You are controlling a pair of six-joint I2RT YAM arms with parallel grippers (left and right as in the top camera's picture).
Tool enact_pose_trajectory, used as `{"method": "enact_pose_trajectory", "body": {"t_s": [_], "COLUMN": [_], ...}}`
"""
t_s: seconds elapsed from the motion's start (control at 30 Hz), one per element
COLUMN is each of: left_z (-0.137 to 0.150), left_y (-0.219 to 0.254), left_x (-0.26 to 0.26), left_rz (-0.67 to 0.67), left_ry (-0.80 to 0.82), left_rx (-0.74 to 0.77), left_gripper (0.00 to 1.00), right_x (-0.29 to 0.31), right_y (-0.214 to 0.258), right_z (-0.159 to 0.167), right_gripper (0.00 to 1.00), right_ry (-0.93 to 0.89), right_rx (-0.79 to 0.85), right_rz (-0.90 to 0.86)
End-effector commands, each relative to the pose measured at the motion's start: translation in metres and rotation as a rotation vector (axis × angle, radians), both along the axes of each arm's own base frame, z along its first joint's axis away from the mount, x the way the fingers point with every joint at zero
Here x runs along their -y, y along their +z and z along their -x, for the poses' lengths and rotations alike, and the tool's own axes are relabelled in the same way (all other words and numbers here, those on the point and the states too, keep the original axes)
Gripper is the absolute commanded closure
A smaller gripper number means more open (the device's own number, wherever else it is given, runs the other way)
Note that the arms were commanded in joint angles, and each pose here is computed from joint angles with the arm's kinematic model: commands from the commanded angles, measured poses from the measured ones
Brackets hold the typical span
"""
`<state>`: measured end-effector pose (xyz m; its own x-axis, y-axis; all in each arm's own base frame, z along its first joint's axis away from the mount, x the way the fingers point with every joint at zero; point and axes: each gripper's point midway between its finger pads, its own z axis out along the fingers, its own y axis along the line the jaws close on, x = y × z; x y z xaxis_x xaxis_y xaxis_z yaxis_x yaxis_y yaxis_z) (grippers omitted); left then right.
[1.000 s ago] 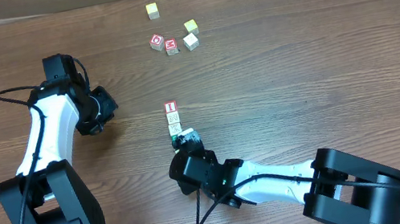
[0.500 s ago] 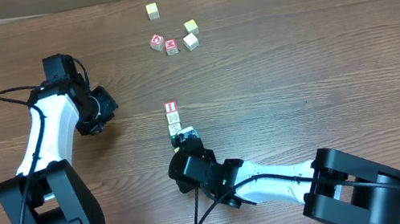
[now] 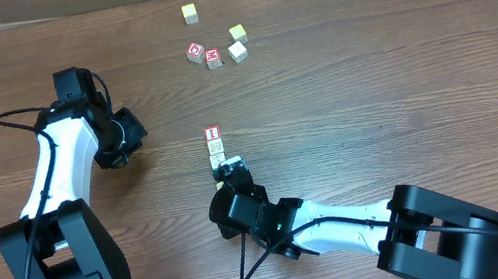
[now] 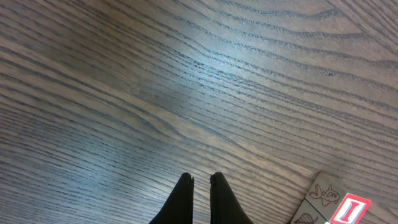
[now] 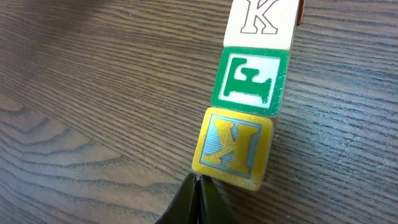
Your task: Flip 5 blocks
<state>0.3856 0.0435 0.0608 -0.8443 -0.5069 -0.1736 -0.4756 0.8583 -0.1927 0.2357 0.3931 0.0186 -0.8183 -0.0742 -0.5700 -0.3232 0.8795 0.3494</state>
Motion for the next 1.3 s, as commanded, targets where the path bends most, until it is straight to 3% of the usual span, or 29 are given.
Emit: {"method": "enact_pose_trajectory", "body": {"t_s": [0.0, 0.43, 0.63, 0.83, 1.03, 1.1, 1.2, 1.27], "left_z": [-0.005, -0.004, -0.003, -0.016, -0.026, -0.027, -0.025, -0.025], "left_y": [0.006, 0.005, 0.005, 0.031, 0.104, 0.123, 0.135, 0.136], "left_x": [0.002, 0.002, 0.002, 0.022, 0.024, 0.021, 0.012, 0.009], "left_rz": [0.013, 0.012, 0.004, 0.079, 0.022, -0.018, -0.081, -0.097], "left_ry": [0.012, 0.011, -0.026, -0.168, -0.263, -0.280, -0.262, -0.254], "left_rx": [0.014, 0.013, 0.012, 0.113, 0.310, 0.366, 0.392, 0.388], "left_gripper": [0.95, 0.95, 0.96, 0.96, 0.94, 0.89, 0.63, 0.41], "right_x": [0.001, -0.011, -0.007, 0.073, 0.180, 0.207, 0.231, 0.246], "right_y": [0.000, 0.013, 0.087, 0.159, 0.177, 0.172, 0.162, 0.159], "right_z": [-0.007, -0.007, -0.007, -0.034, -0.060, -0.065, -0.072, -0.080], "right_gripper": [0.96, 0.96, 0.96, 0.96, 0.95, 0.88, 0.77, 0.58], "right_ry": [-0.023, 0.002, 0.036, -0.097, -0.234, -0.239, -0.206, -0.205], "right_rx": [0.011, 0.016, 0.063, 0.075, 0.041, 0.020, 0.004, 0.013], "right_rz": [-0.003, -0.060, -0.140, -0.121, -0.026, 0.020, 0.078, 0.109]}}
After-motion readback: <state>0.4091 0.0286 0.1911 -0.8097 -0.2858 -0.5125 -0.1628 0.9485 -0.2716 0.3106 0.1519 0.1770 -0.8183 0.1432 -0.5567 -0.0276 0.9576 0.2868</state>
